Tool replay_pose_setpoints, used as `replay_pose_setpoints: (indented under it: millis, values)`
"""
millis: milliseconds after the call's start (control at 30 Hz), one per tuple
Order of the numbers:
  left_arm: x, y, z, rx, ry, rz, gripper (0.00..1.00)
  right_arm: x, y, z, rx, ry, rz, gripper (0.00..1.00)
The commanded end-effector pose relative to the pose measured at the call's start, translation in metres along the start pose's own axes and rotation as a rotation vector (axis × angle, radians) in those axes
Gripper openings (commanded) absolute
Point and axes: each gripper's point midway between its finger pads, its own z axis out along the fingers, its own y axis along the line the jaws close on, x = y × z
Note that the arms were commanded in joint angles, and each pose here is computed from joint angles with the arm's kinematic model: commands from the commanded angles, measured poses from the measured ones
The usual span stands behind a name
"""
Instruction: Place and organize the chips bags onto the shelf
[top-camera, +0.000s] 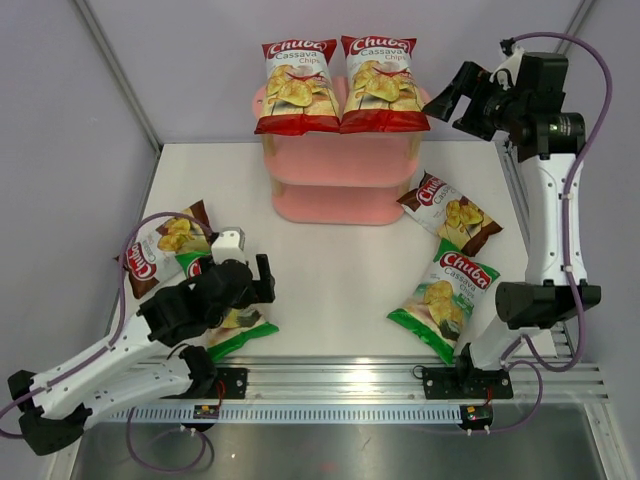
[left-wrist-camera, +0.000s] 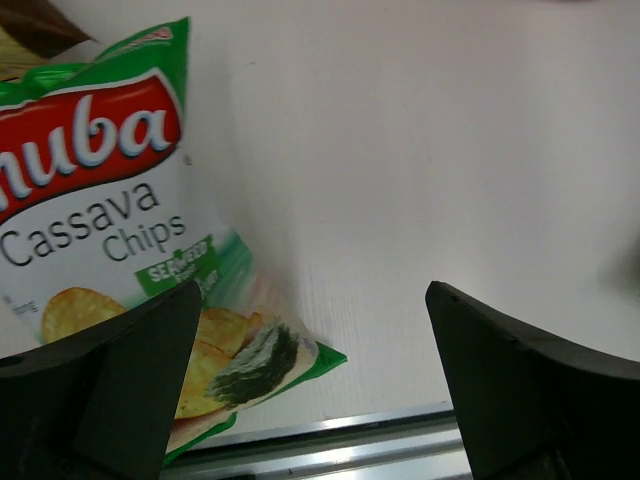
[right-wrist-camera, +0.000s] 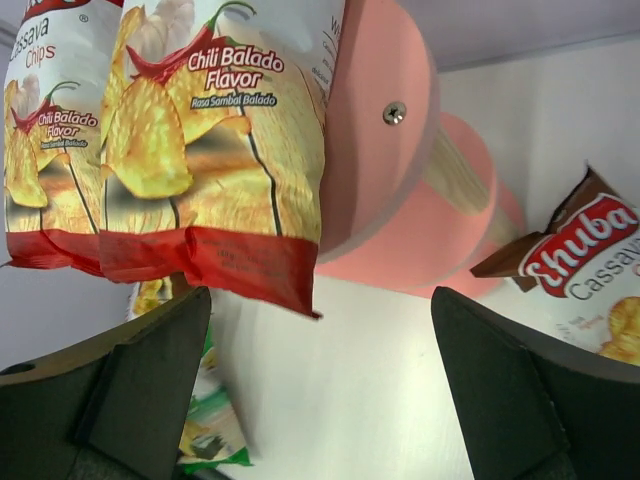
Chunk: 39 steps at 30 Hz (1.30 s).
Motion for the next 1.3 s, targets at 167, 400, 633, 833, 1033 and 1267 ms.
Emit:
replay_pose_setpoints:
  millis: [167,400,633,833,1033,1267]
  values:
    - [-0.026,0.083,-0.018,-0.323,-0.126,-0.223,0.99,0.018,0.012,-0.096,0.069,-0.202,-0.139,0.99]
    - [-0.003,0.107,-0.011,-0.435,-0.143,-0.388,0.99,0.085,0.044,-0.114,-0.228,-0.185,-0.121,0.99]
    - [0.029,0.107,0.011,-0.393,-0.139,-0.48,0.99,0.124,0.058,-0.112,-0.419,-0.094,-0.082,0.99]
    - [0.062,0.06,0.051,-0.187,0.001,-0.537,0.99,0.123,0.061,-0.12,-0.422,-0.124,-0.095,1.0]
    - [0.087,0.023,0.076,-0.076,0.056,-0.616,0.99,0.122,0.058,-0.119,-0.394,-0.122,-0.097,0.99]
    - [0.053,-0.033,0.074,0.017,0.024,-0.559,0.99,0.122,0.052,-0.114,-0.369,-0.117,-0.097,0.99]
